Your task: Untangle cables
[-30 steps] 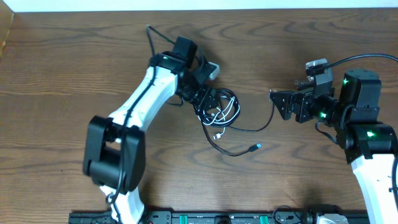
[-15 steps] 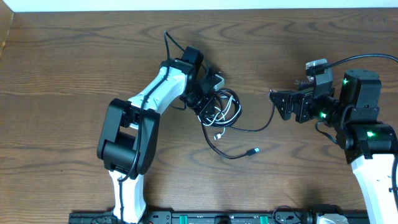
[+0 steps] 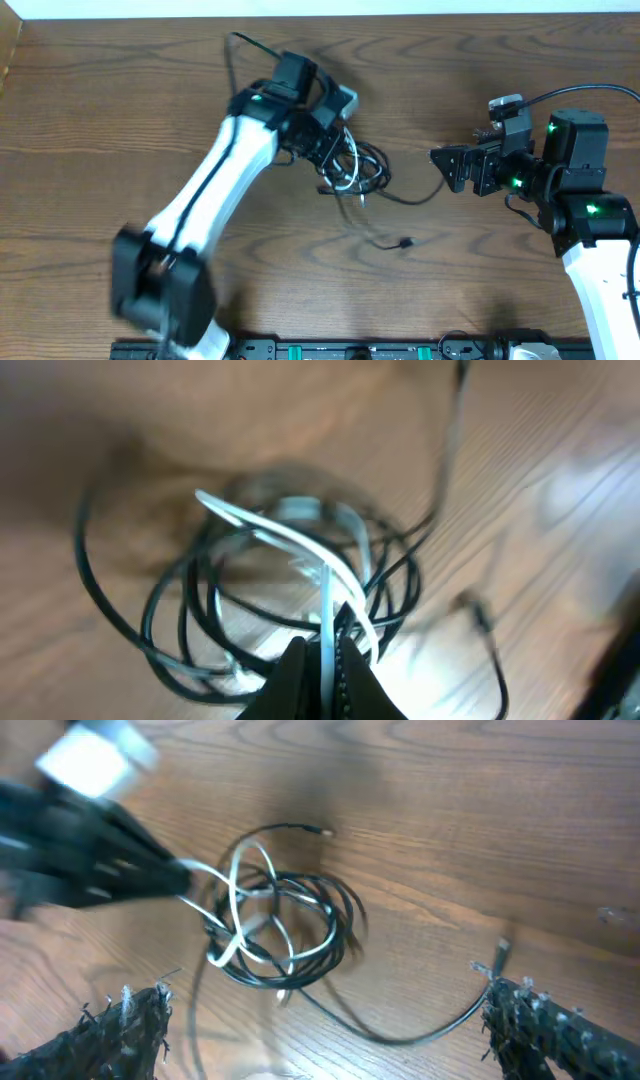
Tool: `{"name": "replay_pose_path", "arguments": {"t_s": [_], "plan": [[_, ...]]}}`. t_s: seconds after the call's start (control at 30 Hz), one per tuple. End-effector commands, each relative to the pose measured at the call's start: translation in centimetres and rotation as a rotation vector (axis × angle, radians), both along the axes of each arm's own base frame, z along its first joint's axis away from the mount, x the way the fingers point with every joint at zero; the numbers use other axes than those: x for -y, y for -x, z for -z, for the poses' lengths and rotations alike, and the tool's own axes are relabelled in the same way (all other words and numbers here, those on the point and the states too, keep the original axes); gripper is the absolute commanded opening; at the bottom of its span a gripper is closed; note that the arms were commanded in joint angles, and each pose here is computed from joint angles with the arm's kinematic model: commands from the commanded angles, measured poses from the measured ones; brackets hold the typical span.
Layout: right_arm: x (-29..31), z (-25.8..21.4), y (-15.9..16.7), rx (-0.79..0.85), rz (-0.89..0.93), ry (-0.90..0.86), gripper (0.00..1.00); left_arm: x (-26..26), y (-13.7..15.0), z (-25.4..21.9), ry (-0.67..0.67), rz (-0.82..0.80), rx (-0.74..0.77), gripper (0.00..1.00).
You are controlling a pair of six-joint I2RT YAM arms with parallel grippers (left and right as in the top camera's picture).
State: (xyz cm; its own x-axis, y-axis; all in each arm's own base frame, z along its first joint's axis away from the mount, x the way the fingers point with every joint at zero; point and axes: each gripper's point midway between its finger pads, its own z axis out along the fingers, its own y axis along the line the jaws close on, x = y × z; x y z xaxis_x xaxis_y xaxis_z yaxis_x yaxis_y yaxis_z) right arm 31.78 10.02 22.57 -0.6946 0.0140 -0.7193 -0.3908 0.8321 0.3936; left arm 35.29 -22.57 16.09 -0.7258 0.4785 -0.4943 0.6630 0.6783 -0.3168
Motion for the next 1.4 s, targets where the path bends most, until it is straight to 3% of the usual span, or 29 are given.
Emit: {"name": "replay_pose_path", "arguments": {"t_s": [0.0, 0.17, 0.33, 0.5, 0.6, 0.8, 1.0, 1.23, 1.37], "plan": [[-1.4, -1.4, 0.1, 0.033, -0.081, -0.06, 0.98, 0.4, 1.3, -7.6, 0.124, -0.04, 0.128, 0.07], [-1.8, -2.0, -0.6, 0.038, -0.071, -0.115, 0.96, -0.1, 2.5, -12.9, 0.204, -0.072, 0.243, 0.08], [-4.3, -3.4, -0.7, 0.088, -0.142, -0.156, 0.92, -0.1, 2.6, -14.1, 0.265, -0.163, 0.2, 0.08], [-7.0, -1.7, -1.8, -0.001, -0.116, -0.197, 0.82, 0.3, 1.5, -15.7, 0.373, -0.292, 0.149, 0.08], [-9.3, -0.3, -2.2, -0.024, -0.179, -0.205, 0.73, 1.4, 1.7, -17.1, 0.448, -0.251, 0.144, 0.08], [-11.0, 1.7, -2.9, -0.039, -0.225, -0.188, 0.55, 1.4, 1.7, -17.1, 0.457, -0.26, 0.133, 0.07], [-12.8, 2.5, -2.2, 0.07, -0.375, -0.092, 0.55, 1.4, 1.7, -17.1, 0.457, -0.26, 0.133, 0.08], [-14.4, 6.3, -2.4, 0.039, -0.429, -0.018, 0.31, 1.4, 1.8, -17.1, 0.458, -0.268, 0.122, 0.08], [-14.7, 7.6, -3.1, 0.027, -0.428, -0.017, 0.25, 1.4, 1.8, -17.0, 0.456, -0.271, 0.115, 0.08]]}}
